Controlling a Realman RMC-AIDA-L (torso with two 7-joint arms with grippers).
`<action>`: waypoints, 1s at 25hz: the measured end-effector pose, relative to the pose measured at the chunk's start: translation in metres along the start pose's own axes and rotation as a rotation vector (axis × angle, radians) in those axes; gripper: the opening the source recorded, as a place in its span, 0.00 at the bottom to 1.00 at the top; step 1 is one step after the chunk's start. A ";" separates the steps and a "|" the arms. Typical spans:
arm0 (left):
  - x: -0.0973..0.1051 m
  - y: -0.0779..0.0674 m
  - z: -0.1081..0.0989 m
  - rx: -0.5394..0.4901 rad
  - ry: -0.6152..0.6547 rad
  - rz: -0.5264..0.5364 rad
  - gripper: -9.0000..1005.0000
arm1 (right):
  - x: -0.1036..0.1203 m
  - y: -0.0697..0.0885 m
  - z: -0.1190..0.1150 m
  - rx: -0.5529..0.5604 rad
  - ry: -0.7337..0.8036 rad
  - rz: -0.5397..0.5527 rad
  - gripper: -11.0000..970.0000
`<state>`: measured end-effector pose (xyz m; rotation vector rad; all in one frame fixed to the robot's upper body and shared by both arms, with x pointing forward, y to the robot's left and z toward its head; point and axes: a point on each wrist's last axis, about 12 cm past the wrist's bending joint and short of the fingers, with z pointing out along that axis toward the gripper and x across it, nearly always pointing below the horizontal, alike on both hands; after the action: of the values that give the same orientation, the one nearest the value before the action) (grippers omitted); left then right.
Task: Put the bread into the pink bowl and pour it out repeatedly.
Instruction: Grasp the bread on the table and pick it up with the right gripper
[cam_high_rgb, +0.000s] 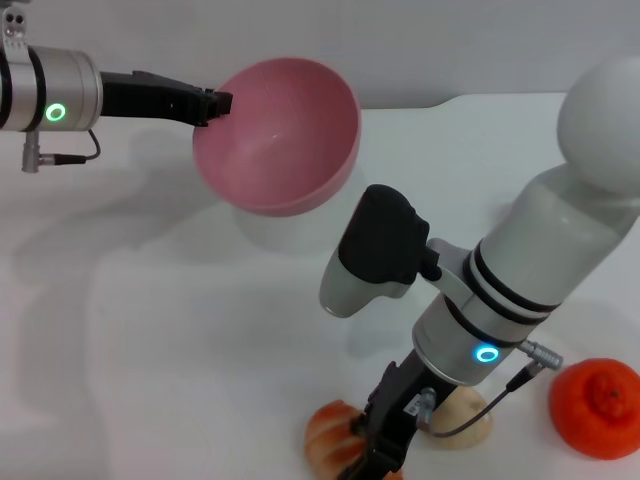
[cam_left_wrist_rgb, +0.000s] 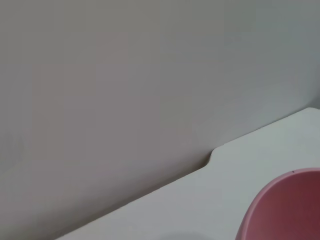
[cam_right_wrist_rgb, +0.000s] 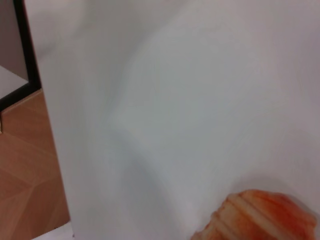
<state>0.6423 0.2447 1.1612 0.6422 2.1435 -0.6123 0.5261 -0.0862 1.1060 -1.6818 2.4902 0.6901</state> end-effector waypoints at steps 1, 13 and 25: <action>-0.001 0.000 0.000 0.000 -0.001 0.004 0.09 | 0.000 -0.001 0.001 0.002 0.004 0.003 0.63; -0.005 -0.003 0.001 0.001 -0.006 0.020 0.10 | -0.003 -0.007 0.006 0.035 -0.004 0.008 0.62; -0.007 -0.002 0.002 -0.012 -0.014 0.025 0.10 | -0.005 -0.009 0.009 0.059 0.004 -0.011 0.61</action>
<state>0.6464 0.2406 1.1665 0.6555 2.1218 -0.5890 0.5349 -0.0813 1.0966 -1.6774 2.4765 0.6059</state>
